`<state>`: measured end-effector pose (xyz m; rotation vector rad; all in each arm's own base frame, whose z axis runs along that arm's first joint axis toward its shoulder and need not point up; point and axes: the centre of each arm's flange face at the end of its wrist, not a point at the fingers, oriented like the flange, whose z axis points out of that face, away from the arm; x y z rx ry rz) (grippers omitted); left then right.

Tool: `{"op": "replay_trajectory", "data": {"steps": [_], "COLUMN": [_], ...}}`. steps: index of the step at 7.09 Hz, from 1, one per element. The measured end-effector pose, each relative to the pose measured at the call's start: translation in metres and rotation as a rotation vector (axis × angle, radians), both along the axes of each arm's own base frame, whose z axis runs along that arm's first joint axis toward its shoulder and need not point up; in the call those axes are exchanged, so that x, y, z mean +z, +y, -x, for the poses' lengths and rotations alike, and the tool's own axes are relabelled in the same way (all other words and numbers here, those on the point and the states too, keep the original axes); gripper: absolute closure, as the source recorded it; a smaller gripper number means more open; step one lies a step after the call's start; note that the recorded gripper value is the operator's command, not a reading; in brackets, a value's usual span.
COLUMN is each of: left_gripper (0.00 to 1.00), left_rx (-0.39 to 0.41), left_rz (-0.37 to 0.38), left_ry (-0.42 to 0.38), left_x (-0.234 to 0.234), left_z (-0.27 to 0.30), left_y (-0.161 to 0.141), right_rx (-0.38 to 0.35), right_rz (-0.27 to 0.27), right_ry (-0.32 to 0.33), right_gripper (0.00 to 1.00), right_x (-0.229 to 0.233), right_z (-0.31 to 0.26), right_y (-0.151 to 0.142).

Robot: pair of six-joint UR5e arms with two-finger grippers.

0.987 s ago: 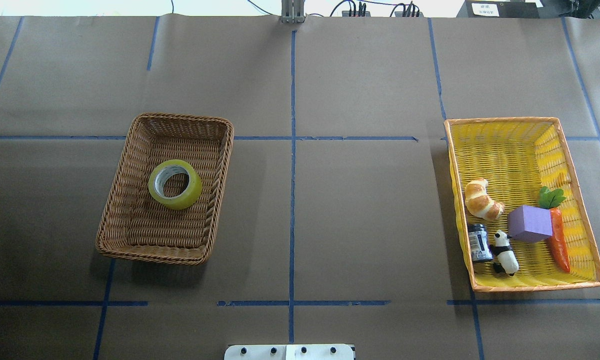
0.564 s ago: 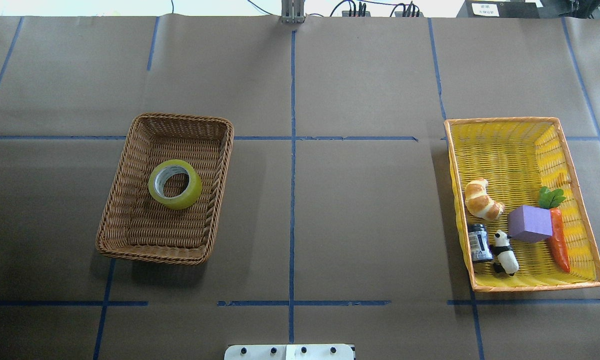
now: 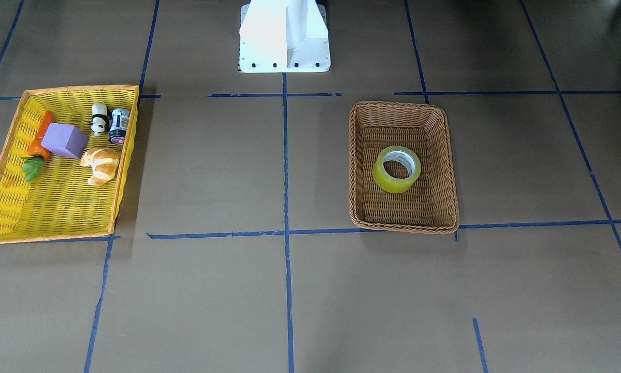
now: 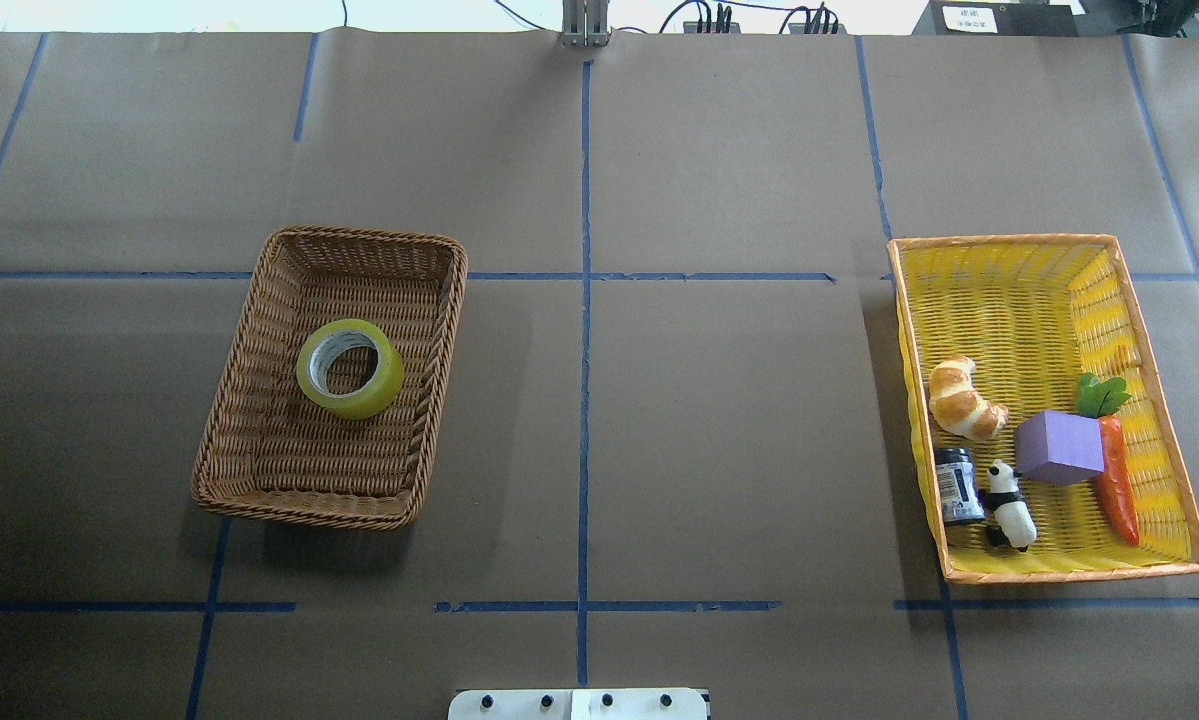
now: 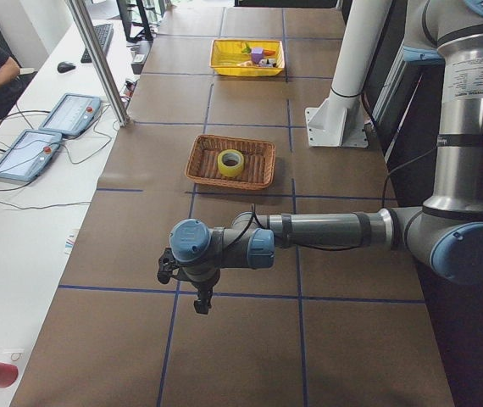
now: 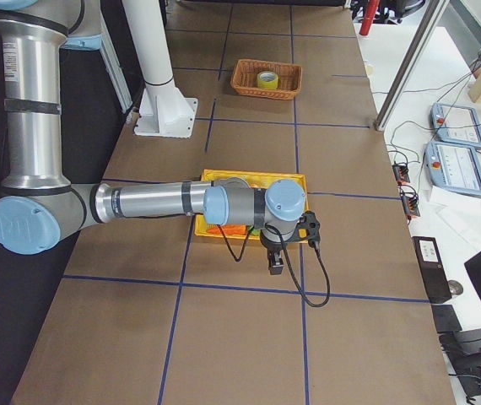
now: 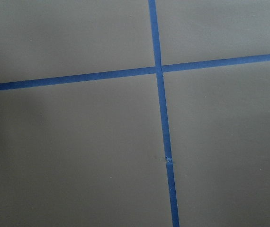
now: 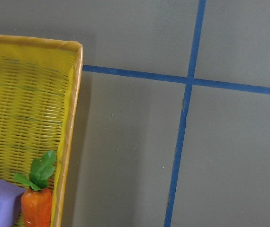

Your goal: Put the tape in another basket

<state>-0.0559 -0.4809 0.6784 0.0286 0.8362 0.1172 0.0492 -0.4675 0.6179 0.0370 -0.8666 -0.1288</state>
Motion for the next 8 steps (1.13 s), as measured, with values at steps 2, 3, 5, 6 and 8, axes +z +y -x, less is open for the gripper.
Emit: {"op": "replay_trajectory", "data": {"steps": [2, 3, 5, 6, 8], "left_gripper": [0.00, 0.00, 0.00, 0.00, 0.00], "left_rx": [-0.001, -0.001, -0.001, -0.001, -0.001], "left_rz": [-0.001, -0.003, -0.004, -0.004, -0.003], "left_ry": [-0.003, -0.003, -0.001, -0.001, 0.001], "left_x": [0.000, -0.001, -0.002, -0.002, -0.001], "left_z": [0.000, 0.000, 0.000, 0.000, 0.000], "left_y": [0.000, 0.000, 0.000, 0.000, 0.000], "right_rx": [0.012, 0.030, 0.079, 0.103, 0.122], "right_rz": [0.026, 0.040, 0.055, 0.058, 0.051], "right_ry": [0.001, 0.005, 0.027, 0.051, 0.071], "right_gripper": [0.00, 0.00, 0.00, 0.00, 0.00], "right_x": [0.012, 0.018, 0.022, 0.023, 0.030], "right_z": [-0.006, -0.013, -0.032, -0.037, -0.040], "right_y": [0.008, 0.011, 0.013, 0.013, 0.014]}}
